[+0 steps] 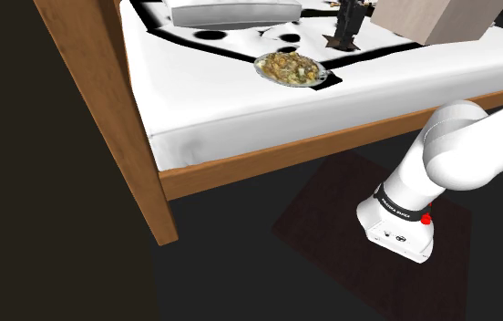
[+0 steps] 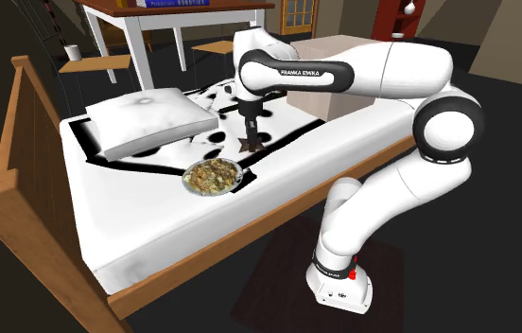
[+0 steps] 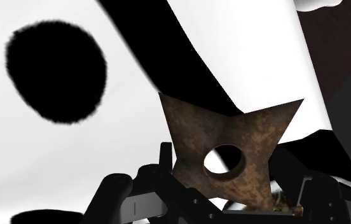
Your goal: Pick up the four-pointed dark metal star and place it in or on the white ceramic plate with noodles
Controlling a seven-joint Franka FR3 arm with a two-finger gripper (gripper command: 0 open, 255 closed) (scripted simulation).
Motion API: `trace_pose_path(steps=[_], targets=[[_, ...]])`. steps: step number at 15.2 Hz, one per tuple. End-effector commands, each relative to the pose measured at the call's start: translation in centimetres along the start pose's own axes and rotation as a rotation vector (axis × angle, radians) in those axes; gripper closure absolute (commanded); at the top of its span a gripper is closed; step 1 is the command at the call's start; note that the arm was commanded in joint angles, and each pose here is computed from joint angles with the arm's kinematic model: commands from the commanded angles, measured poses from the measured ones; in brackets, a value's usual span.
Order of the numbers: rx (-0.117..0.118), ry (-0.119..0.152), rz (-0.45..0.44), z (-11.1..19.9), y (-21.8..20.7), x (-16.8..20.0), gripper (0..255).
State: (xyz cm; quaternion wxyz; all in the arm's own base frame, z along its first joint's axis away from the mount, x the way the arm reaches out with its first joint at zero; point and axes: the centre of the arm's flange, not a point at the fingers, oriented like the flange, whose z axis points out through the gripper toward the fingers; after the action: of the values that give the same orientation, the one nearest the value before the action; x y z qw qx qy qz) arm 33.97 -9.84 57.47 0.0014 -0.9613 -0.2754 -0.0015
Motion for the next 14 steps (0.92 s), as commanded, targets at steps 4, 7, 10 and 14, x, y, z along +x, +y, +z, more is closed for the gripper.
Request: trace_pose_path(steps=[4, 7, 10, 14], targets=[[0.000, 0.000, 0.000, -2.6, 0.0, 0.0, 255], [0.000, 0.000, 0.000, -4.2, 0.0, 0.0, 255], [0.000, 0.000, 0.000, -5.7, 0.0, 0.0, 255], [0.000, 0.000, 0.000, -7.7, 0.0, 0.0, 255]])
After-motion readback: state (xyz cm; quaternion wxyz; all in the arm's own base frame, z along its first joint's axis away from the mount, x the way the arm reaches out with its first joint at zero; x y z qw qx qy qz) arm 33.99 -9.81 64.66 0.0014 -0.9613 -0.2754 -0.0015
